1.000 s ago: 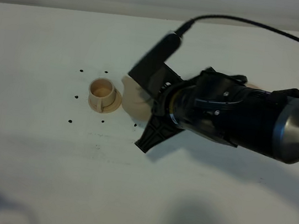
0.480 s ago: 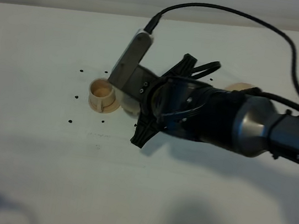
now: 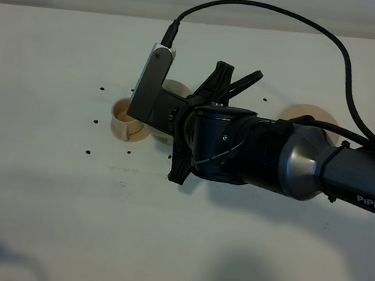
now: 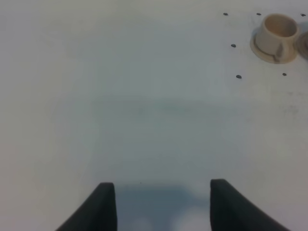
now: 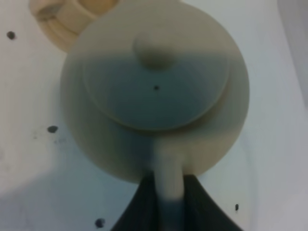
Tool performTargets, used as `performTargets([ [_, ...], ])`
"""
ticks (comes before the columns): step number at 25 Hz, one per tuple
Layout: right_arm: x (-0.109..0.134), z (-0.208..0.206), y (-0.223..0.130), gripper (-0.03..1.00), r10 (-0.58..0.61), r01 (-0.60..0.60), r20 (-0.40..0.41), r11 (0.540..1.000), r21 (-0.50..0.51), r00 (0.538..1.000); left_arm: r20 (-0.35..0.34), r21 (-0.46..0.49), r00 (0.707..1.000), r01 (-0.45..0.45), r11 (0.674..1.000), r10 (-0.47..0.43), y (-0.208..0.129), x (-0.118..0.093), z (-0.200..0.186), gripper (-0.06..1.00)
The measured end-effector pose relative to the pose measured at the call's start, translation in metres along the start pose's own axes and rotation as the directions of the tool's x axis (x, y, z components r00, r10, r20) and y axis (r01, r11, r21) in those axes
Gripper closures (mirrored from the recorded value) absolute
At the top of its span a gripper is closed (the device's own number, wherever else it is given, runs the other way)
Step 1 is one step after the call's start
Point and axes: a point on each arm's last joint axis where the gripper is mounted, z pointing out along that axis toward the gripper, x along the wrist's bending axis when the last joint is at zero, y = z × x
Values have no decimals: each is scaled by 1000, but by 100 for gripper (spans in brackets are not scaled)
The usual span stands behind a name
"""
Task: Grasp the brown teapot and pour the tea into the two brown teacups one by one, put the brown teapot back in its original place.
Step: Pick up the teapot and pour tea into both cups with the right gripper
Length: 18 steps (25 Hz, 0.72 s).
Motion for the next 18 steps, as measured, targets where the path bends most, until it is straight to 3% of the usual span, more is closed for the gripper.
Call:
performTargets([
  [18, -5, 10, -2, 89, -89, 89, 46, 996, 3, 995, 0, 0, 1000, -1, 1000, 1, 0, 0, 0, 44],
])
